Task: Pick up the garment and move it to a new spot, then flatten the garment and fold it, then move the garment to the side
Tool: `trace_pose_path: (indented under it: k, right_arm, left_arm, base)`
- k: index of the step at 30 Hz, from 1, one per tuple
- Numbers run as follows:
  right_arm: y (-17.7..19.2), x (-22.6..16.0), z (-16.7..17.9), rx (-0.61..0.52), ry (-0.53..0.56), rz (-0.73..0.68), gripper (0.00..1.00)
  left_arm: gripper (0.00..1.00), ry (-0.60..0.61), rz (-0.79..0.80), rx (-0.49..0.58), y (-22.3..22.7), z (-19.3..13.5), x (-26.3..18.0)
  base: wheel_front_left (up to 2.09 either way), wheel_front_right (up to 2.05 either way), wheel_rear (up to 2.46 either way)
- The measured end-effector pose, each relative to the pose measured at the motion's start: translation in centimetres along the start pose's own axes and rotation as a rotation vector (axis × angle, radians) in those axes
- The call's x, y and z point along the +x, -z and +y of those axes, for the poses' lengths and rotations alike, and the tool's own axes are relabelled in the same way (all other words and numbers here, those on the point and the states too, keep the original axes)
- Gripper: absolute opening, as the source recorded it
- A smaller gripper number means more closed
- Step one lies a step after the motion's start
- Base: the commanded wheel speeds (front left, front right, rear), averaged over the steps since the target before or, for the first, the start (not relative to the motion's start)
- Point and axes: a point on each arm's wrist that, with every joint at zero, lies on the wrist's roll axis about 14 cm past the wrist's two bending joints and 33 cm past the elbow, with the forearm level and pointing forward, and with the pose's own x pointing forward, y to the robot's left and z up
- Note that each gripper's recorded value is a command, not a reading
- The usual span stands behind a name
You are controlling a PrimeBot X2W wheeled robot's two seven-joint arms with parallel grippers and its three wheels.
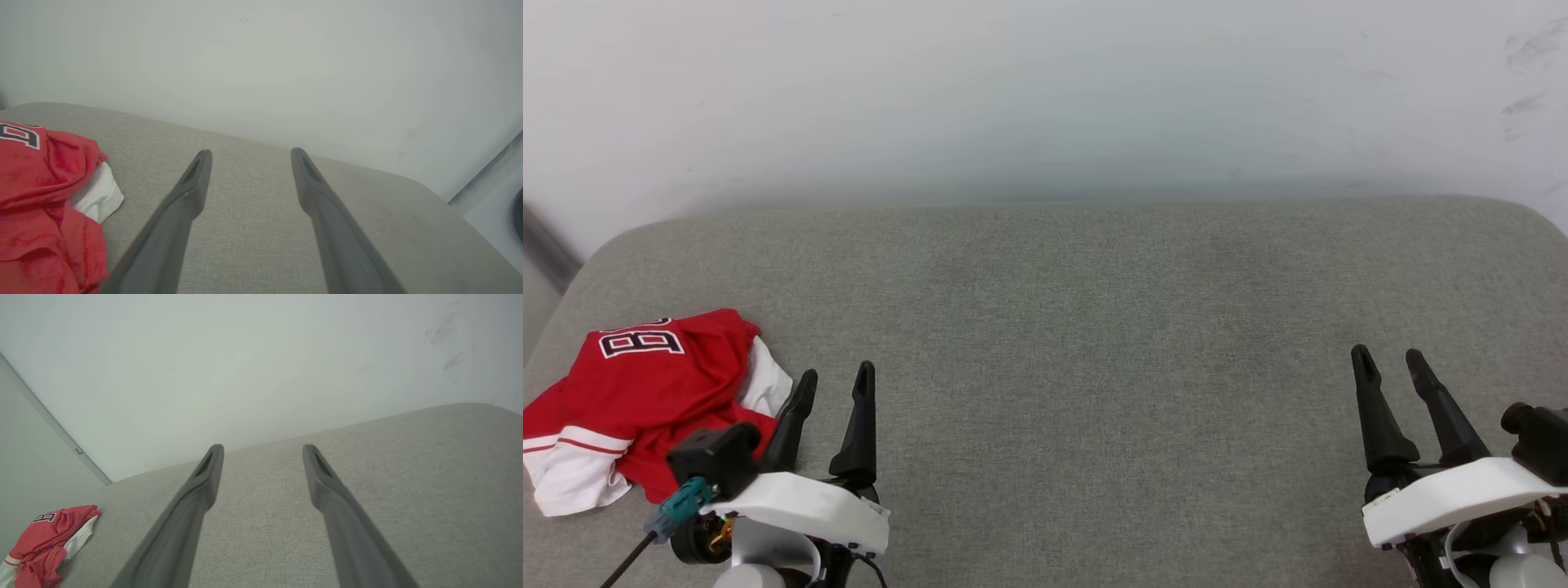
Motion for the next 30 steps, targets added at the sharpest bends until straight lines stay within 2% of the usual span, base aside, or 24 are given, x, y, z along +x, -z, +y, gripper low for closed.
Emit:
trace_pose_path:
  k: [21,30]
  right_arm:
    - [0.12,-0.28,0.67,-0.175,-0.01,0.029,1.0]
    - [0.05,-0.21,0.93,-0.21,-0.012,0.026,1.0]
  left_arm:
    - [1.0,0.03,-0.014,0.203,0.31,-0.52,-0.39]
    - [1.0,0.041,-0.024,0.247,0.42,-0.71,-0.56]
  base:
    - [0.0,0.0,0.0]
    - [0.0,0.0,0.0]
